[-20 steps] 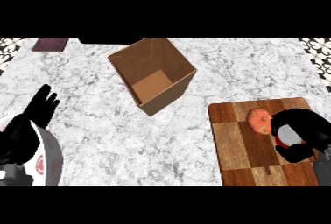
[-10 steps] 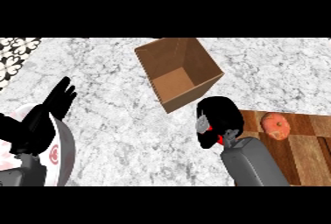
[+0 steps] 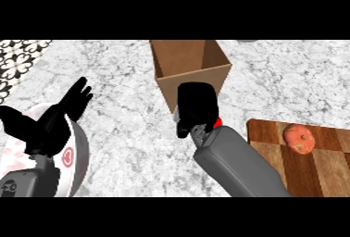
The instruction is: Pick the can from the cutting board and place it in the cardboard box
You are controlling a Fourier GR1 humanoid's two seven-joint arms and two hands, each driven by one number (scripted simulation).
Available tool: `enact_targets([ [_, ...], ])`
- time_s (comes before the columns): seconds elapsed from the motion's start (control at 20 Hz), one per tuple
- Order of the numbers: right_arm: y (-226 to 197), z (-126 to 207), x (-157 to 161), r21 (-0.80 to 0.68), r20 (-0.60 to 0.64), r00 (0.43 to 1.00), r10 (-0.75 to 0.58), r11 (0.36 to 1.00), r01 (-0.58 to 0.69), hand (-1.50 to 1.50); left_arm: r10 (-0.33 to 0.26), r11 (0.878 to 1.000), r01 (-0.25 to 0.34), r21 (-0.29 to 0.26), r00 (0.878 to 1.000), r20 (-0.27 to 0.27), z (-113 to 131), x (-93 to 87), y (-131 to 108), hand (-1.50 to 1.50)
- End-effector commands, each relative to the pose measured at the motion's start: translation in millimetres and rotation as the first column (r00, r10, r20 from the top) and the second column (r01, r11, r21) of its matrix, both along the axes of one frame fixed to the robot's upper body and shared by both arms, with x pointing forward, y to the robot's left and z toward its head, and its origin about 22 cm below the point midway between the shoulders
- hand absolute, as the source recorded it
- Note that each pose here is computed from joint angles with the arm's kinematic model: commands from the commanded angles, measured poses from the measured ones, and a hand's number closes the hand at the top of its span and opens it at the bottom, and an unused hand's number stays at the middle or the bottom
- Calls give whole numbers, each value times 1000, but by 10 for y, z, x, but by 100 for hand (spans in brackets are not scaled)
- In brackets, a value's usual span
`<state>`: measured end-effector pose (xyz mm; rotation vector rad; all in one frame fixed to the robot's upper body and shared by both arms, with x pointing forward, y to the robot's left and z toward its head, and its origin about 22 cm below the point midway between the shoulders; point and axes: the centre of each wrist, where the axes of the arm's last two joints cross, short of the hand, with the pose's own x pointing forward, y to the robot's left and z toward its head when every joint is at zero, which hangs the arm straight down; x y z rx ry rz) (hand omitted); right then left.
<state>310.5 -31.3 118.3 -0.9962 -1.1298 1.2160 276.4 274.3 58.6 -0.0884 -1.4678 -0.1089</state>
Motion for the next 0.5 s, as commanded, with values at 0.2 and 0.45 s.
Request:
enact_targets([
  [0.2,619,725,-102,57,295,955,-46,998,30,150,-26,999,26,22,1000,-1,32,91,-27,0],
  [0.45,830,1209,-90,125,431,887,-165,985,123,150,22,1000,-22,6,999,-23,-37,74,11,0],
])
